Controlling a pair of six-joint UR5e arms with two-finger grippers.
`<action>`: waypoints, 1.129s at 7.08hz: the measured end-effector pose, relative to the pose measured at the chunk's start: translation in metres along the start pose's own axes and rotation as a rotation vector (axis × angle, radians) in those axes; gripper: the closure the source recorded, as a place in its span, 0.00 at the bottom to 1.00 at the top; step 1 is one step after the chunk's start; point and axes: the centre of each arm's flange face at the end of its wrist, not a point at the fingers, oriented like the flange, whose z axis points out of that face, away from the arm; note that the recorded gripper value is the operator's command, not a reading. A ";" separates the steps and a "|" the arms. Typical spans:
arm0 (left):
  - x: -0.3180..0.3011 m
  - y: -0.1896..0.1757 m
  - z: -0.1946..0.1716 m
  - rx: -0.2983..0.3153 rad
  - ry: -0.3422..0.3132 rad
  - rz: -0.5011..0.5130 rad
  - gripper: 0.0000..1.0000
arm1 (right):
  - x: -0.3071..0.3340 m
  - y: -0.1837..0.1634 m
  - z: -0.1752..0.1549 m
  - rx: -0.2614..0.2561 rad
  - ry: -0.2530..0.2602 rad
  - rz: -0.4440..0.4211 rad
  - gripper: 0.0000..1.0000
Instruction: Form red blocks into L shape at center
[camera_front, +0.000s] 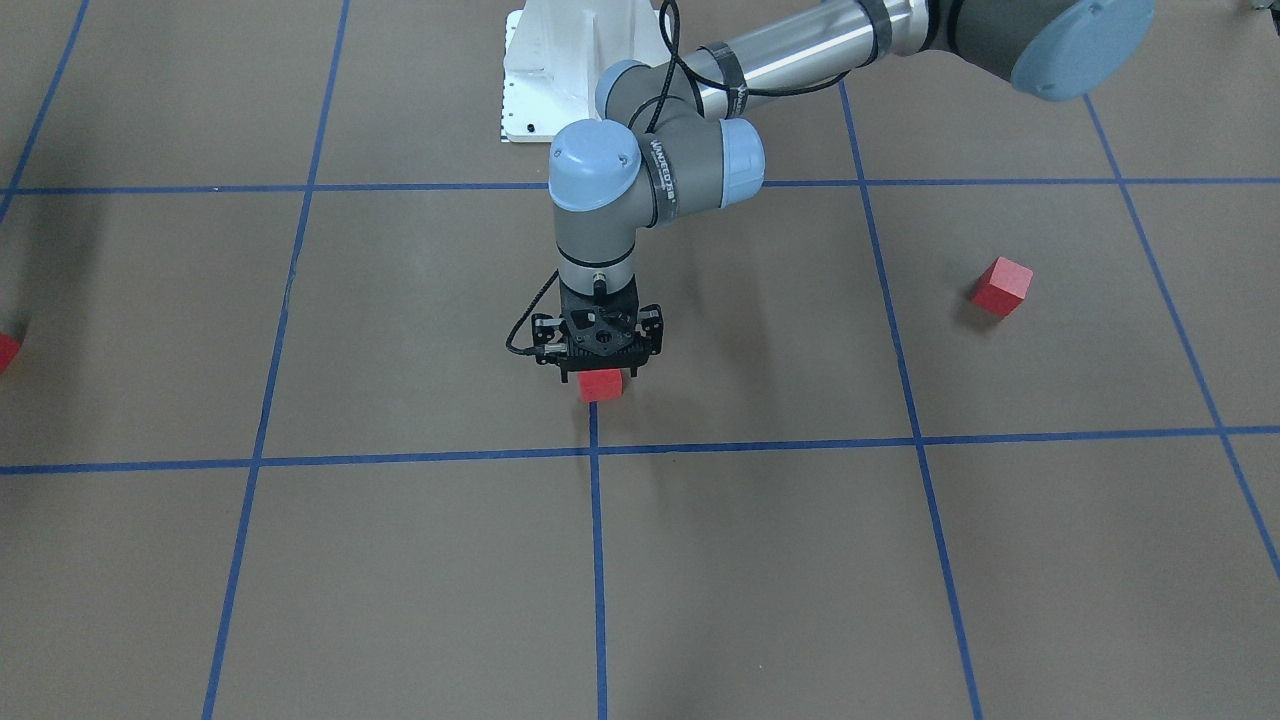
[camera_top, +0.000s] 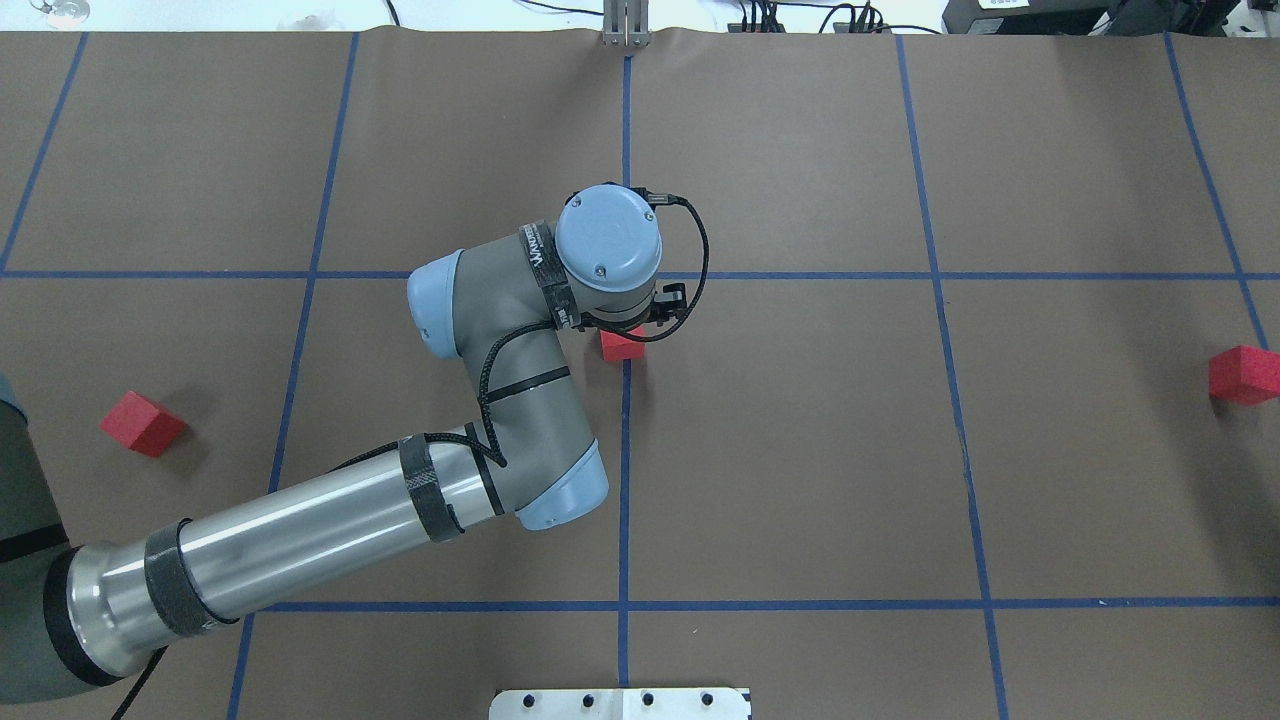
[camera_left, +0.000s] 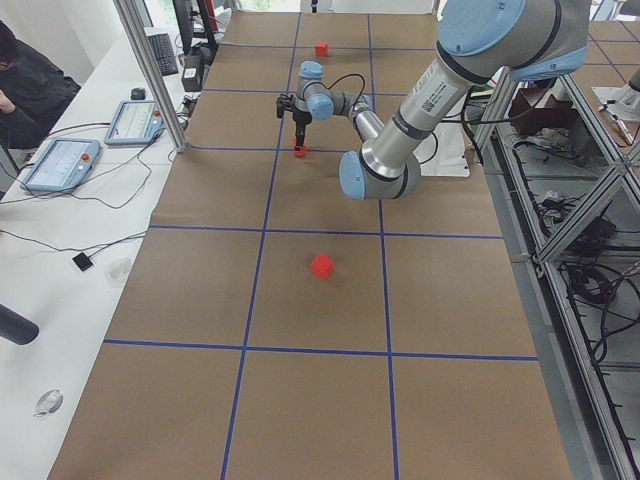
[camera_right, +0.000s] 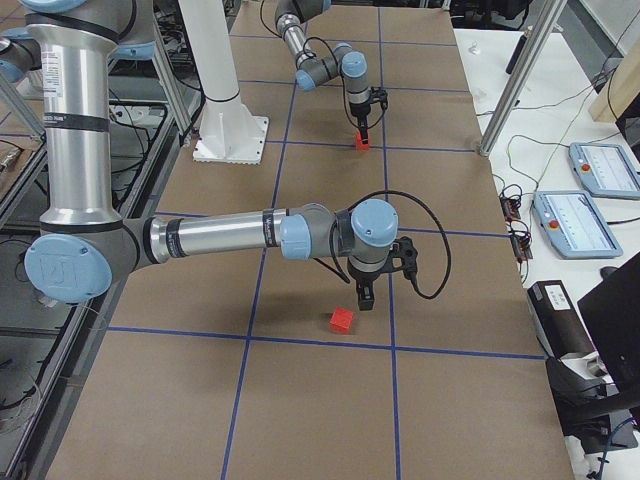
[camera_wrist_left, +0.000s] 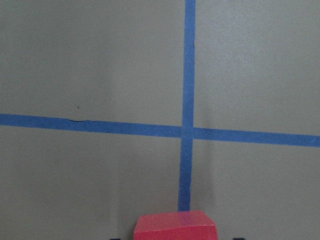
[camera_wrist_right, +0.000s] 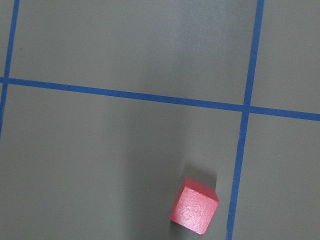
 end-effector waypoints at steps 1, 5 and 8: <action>0.001 -0.004 -0.010 0.013 0.015 -0.002 0.00 | 0.001 0.000 0.001 -0.002 0.001 0.000 0.01; -0.047 -0.037 -0.069 0.089 0.087 -0.032 0.00 | 0.070 0.042 0.060 0.038 0.004 -0.063 0.01; -0.062 -0.040 -0.070 0.098 0.082 -0.042 0.00 | 0.070 0.040 0.109 -0.003 -0.012 0.190 0.01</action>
